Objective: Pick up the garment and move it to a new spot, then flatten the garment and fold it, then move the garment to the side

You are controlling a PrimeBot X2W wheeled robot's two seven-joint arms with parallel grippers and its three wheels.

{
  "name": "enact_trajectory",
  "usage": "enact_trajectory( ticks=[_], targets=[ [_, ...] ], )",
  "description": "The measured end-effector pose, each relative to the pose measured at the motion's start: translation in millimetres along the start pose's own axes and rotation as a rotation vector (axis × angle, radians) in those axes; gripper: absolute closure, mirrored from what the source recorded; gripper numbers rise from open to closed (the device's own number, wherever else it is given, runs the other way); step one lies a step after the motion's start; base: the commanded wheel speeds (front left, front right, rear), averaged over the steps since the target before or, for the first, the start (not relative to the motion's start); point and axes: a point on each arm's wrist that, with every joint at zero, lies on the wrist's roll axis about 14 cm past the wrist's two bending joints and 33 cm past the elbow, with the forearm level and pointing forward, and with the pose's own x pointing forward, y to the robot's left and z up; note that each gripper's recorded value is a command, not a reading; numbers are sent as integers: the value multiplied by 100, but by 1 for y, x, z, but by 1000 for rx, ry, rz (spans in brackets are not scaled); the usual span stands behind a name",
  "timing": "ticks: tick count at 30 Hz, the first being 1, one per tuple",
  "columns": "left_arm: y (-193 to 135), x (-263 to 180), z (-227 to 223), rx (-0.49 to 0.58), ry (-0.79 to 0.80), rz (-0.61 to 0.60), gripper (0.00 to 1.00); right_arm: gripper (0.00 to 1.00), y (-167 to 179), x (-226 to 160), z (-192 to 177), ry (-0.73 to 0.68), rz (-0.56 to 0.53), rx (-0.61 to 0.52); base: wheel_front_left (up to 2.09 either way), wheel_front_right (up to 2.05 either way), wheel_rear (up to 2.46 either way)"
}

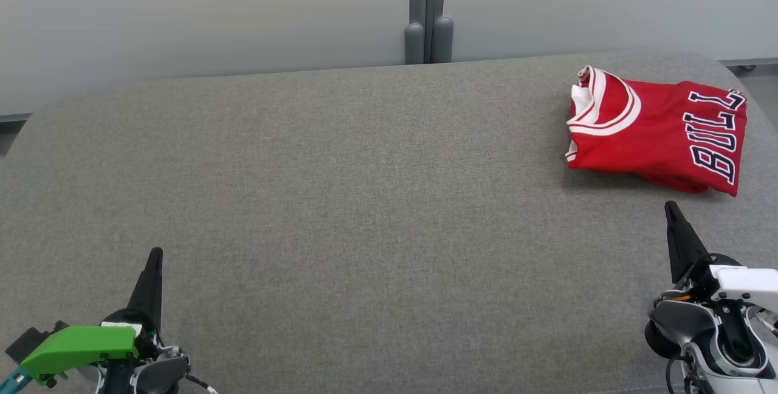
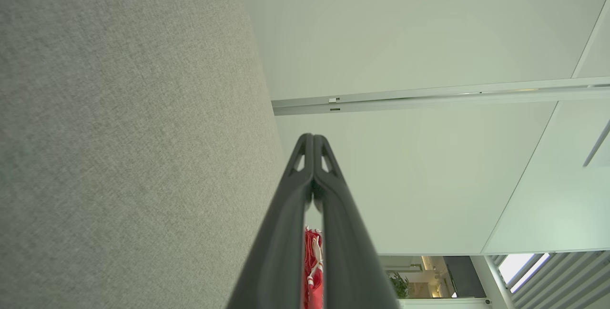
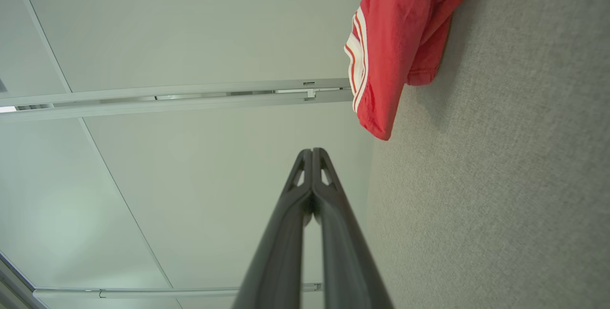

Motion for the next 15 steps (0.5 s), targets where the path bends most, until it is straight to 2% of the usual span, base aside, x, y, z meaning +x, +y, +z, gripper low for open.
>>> enact_trajectory(
  ticks=[15],
  targets=[
    [0, 0, 0, 0, 1, -1, 100, 100, 0, 0, 0, -1, 0, 0, 0, 0, 0]
  ],
)
